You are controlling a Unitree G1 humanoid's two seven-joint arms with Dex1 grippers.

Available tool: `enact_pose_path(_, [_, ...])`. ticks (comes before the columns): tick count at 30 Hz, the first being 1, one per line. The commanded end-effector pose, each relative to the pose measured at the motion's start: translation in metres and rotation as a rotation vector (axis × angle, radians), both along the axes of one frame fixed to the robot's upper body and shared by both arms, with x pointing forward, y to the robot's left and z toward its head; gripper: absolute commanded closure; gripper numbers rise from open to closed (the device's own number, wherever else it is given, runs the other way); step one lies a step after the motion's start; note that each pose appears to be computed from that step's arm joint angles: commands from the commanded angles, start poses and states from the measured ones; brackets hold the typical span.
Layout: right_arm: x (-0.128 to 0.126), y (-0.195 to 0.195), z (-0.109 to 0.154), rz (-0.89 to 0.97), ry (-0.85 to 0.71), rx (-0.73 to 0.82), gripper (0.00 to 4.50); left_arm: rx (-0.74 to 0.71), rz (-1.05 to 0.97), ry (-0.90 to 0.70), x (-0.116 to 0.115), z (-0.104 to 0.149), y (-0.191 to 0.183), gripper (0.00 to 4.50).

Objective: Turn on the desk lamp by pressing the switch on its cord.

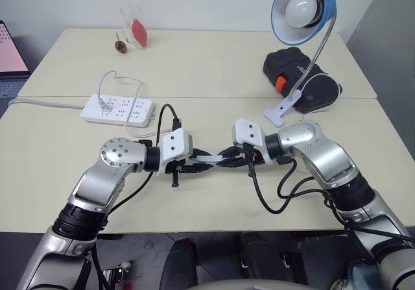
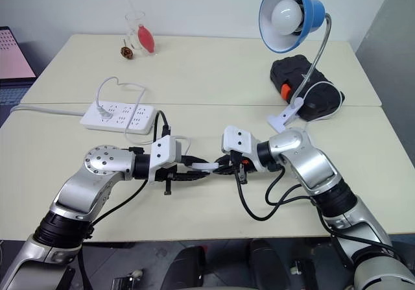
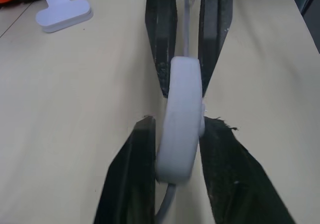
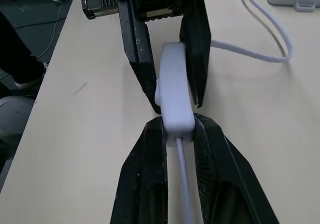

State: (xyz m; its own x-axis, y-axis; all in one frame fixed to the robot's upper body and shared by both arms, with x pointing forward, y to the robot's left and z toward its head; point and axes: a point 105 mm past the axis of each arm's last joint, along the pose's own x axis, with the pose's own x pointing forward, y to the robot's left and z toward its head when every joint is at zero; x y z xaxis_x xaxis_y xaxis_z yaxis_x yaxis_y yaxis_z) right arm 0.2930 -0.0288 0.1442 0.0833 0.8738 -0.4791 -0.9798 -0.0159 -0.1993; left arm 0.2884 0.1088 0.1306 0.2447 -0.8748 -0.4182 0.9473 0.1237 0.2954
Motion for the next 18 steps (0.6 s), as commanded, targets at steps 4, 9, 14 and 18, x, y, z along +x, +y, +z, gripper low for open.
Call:
enact_pose_path(4, [-0.0049, 0.0061, 0.0131, 0.051, -0.03, 0.039, 4.14, 0.006, 0.041, -0.067, 0.0111, 0.0115, 0.0059, 3.87])
enact_pose_path(9, [-0.0053, 0.0065, 0.0135, 0.056, -0.032, 0.04, 4.14, -0.011, 0.04, -0.072, 0.0112, 0.0146, 0.0036, 3.89])
enact_pose_path(14, [-0.0059, 0.0073, 0.0142, 0.062, -0.033, 0.042, 4.14, -0.035, 0.039, -0.074, 0.011, 0.0165, 0.0004, 3.91])
enact_pose_path(18, [-0.006, 0.0078, 0.0146, 0.065, -0.035, 0.044, 4.14, -0.02, 0.029, -0.084, 0.0122, 0.0139, 0.0024, 2.96])
